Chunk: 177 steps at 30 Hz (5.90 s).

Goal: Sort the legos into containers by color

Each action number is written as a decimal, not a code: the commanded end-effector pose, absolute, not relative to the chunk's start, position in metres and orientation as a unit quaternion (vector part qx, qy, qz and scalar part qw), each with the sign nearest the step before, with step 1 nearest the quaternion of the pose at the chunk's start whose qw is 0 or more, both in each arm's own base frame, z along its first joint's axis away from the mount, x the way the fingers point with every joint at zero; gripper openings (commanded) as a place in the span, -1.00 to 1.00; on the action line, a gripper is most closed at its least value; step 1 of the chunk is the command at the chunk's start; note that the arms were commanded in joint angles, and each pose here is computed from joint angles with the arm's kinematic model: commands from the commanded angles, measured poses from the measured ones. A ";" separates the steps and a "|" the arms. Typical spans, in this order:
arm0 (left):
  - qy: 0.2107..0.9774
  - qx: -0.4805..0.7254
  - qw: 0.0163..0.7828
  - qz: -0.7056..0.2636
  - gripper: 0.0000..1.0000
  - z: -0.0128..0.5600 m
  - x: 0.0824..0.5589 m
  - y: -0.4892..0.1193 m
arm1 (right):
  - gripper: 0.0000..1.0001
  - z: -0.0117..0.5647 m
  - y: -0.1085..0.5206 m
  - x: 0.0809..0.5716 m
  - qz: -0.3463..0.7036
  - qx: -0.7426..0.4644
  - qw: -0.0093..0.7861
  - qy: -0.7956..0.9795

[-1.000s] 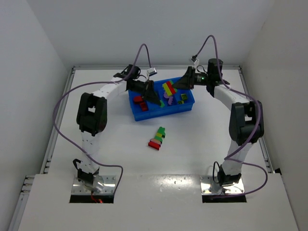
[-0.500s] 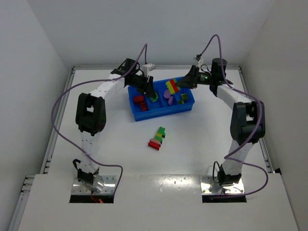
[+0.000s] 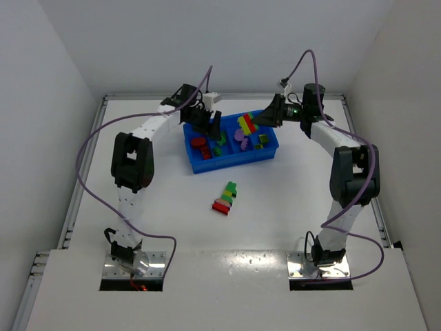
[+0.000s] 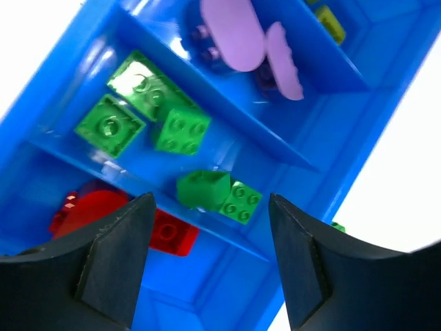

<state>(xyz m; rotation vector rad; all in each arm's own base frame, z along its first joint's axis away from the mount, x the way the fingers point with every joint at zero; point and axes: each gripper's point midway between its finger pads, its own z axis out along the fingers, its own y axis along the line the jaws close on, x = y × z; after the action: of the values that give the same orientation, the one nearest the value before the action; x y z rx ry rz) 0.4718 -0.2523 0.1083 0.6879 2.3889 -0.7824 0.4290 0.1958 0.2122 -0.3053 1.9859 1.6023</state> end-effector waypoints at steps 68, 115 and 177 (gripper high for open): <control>0.571 0.317 0.231 -0.721 0.05 0.288 0.360 -0.335 | -1.00 0.256 0.223 0.413 0.611 -0.195 0.308 0.703; 0.737 0.283 0.275 -0.548 -1.00 0.206 0.393 -0.323 | -1.00 0.286 0.147 0.469 0.560 -0.141 0.408 0.707; 0.812 0.181 0.402 -0.382 -1.00 0.261 0.445 -0.200 | 0.61 0.147 0.297 0.484 0.428 -0.237 0.333 0.806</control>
<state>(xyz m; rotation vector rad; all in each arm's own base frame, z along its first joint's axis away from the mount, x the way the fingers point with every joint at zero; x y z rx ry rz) 0.4495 -0.1935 0.2394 0.3745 2.1287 -0.8906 0.4684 0.2989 0.0966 -0.5403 2.3045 1.0020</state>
